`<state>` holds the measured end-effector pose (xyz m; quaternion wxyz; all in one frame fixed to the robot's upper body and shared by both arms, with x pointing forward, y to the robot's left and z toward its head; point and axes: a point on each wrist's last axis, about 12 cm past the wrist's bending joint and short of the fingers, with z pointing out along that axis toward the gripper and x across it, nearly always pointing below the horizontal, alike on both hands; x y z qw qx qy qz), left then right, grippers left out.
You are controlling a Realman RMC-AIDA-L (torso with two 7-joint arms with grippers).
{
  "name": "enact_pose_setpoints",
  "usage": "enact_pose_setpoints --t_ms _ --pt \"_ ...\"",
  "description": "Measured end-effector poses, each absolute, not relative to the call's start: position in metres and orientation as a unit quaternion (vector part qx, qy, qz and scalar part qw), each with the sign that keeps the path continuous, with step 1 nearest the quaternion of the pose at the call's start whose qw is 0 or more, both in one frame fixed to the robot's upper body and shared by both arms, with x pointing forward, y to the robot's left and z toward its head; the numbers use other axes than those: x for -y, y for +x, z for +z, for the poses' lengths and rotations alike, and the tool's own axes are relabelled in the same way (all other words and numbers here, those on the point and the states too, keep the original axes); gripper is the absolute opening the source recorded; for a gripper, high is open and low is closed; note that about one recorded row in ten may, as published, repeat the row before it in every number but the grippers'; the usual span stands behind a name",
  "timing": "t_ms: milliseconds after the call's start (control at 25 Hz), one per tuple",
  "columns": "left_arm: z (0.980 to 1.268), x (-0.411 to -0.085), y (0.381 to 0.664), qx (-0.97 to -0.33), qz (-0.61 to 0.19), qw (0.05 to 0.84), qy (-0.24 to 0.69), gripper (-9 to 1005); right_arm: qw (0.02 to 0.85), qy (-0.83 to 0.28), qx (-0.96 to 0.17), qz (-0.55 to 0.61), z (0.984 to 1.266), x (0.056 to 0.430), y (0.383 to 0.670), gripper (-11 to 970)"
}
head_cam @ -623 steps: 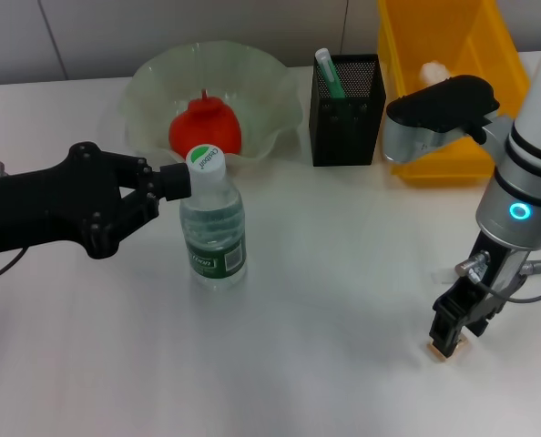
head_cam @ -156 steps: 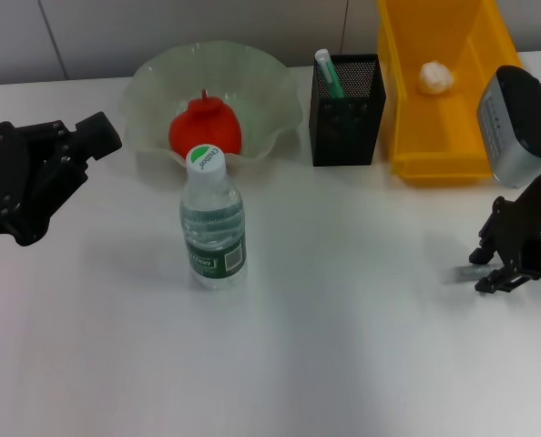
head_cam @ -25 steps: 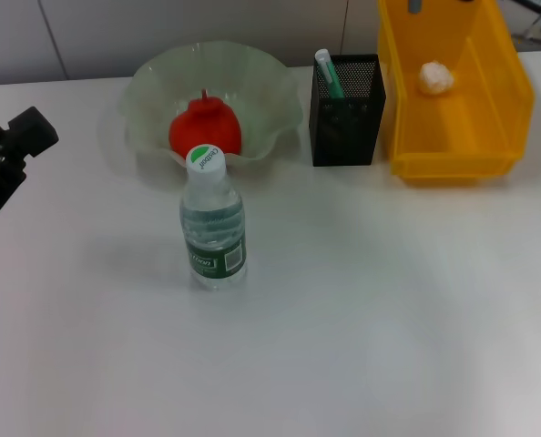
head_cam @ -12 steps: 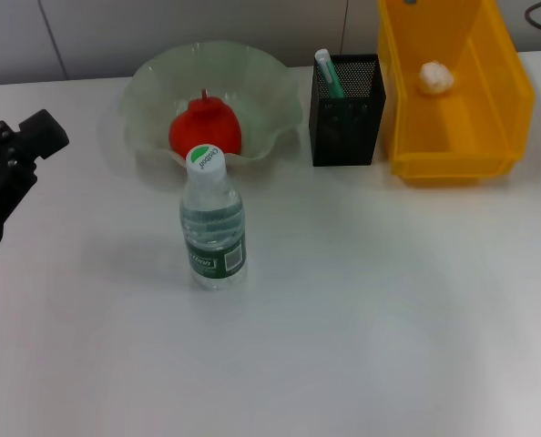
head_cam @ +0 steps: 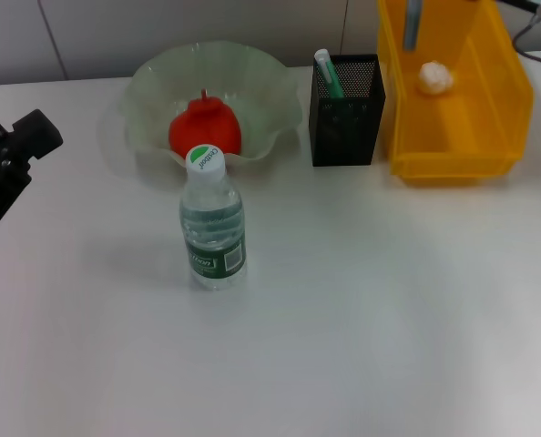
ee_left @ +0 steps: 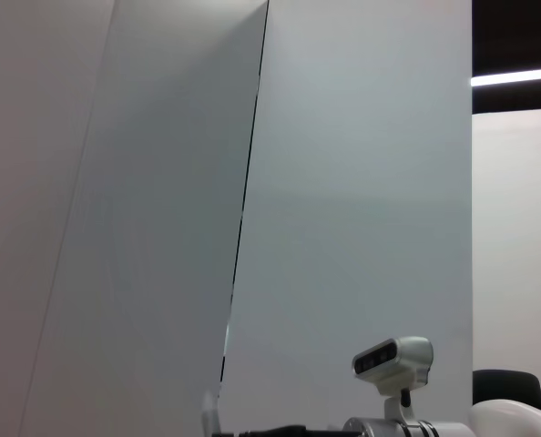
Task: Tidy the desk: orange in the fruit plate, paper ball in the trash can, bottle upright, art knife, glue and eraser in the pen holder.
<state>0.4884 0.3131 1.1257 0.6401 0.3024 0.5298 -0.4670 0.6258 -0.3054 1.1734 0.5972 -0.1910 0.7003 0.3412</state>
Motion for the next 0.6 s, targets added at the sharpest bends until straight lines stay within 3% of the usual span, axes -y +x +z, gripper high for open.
enact_pose_setpoints --t_ms 600 --pt "1.127 -0.311 0.490 -0.529 -0.471 0.636 0.306 17 0.554 -0.278 -0.728 0.293 1.154 0.270 0.650 145"
